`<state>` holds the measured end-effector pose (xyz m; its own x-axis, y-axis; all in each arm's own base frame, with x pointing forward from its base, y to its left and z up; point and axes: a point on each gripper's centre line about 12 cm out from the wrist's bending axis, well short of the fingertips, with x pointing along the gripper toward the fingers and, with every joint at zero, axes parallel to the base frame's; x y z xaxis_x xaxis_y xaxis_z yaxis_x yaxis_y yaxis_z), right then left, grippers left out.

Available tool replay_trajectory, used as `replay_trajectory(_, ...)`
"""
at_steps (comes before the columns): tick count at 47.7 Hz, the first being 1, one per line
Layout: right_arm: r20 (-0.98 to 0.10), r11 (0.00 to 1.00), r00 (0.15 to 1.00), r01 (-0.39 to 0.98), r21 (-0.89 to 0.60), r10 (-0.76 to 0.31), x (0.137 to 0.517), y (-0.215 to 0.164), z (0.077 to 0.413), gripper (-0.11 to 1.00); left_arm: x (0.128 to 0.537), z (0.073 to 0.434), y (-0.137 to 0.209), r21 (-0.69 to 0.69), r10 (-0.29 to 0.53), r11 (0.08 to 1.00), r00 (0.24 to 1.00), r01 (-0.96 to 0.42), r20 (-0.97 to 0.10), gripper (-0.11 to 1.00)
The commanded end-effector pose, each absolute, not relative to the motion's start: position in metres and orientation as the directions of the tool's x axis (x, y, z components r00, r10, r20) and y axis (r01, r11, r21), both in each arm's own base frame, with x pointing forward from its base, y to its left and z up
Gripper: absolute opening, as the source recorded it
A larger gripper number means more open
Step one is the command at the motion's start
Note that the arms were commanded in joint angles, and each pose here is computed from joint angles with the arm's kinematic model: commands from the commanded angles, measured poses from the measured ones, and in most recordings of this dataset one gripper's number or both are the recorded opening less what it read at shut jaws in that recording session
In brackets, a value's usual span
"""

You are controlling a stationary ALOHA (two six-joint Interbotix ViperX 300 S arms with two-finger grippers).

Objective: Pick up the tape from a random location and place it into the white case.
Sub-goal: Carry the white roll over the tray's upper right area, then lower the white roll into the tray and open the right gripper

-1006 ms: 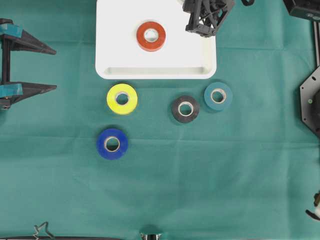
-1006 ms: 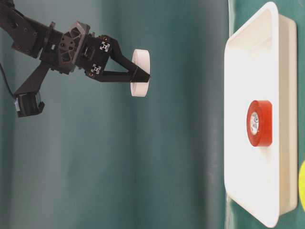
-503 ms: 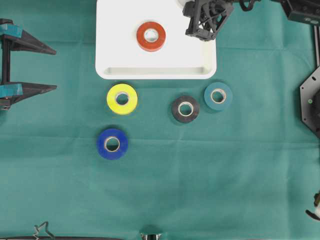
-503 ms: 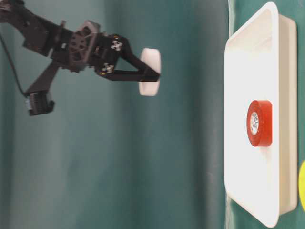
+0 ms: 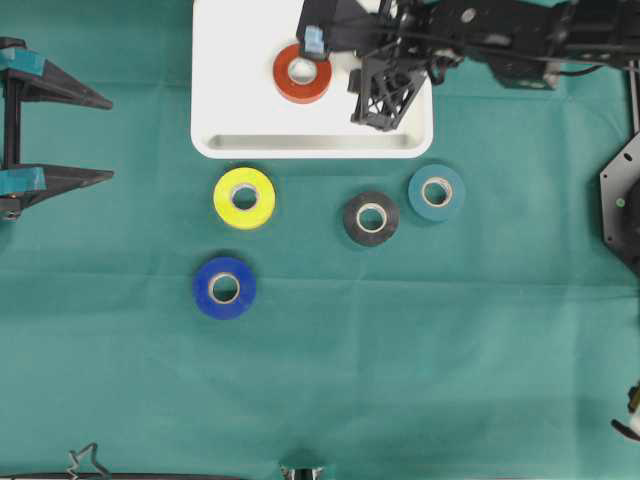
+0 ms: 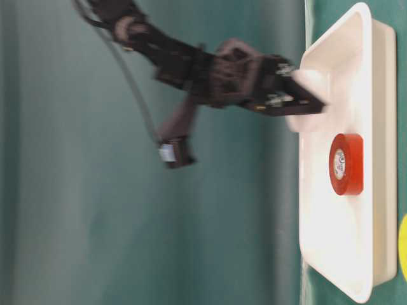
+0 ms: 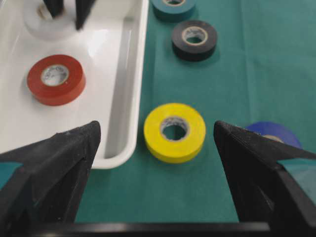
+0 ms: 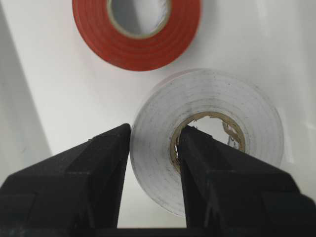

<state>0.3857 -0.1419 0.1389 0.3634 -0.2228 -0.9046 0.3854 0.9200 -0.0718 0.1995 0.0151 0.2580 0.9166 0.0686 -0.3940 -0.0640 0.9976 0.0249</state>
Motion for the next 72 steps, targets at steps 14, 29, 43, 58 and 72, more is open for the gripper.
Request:
replay_trajectory(14, -0.902, 0.904, 0.368, 0.424, -0.054, -0.227, 0.388, -0.149, 0.131, 0.33, 0.202, 0.263, 0.015, 0.021, 0.067, 0.998, 0.921, -0.064, -0.383, 0.94)
replay_trajectory(29, -0.914, 0.899, 0.341, 0.435, -0.055, -0.221, 0.385, -0.15, 0.132, 0.38, 0.202, 0.263, 0.015, 0.022, 0.066, 0.998, 0.921, -0.062, -0.384, 0.94)
replay_trajectory(43, -0.904, 0.899, 0.36, 0.434, -0.057, -0.231, 0.388, -0.151, 0.141, 0.91, 0.202, 0.263, 0.015, 0.021, 0.066, 0.998, 0.922, -0.063, -0.383, 0.94)
replay_trajectory(58, -0.89, 0.89, 0.367, 0.449, -0.085, -0.27, 0.38, -0.153, 0.205, 0.9, 0.202, 0.263, 0.015, 0.021, 0.066, 0.998, 0.922, -0.063, -0.383, 0.94)
replay_trajectory(72, -0.863, 0.871, 0.375, 0.473, -0.135, -0.338, 0.36, -0.153, 0.278, 0.9, 0.202, 0.263, 0.015, 0.022, 0.066, 0.998, 0.922, -0.062, -0.381, 0.94)
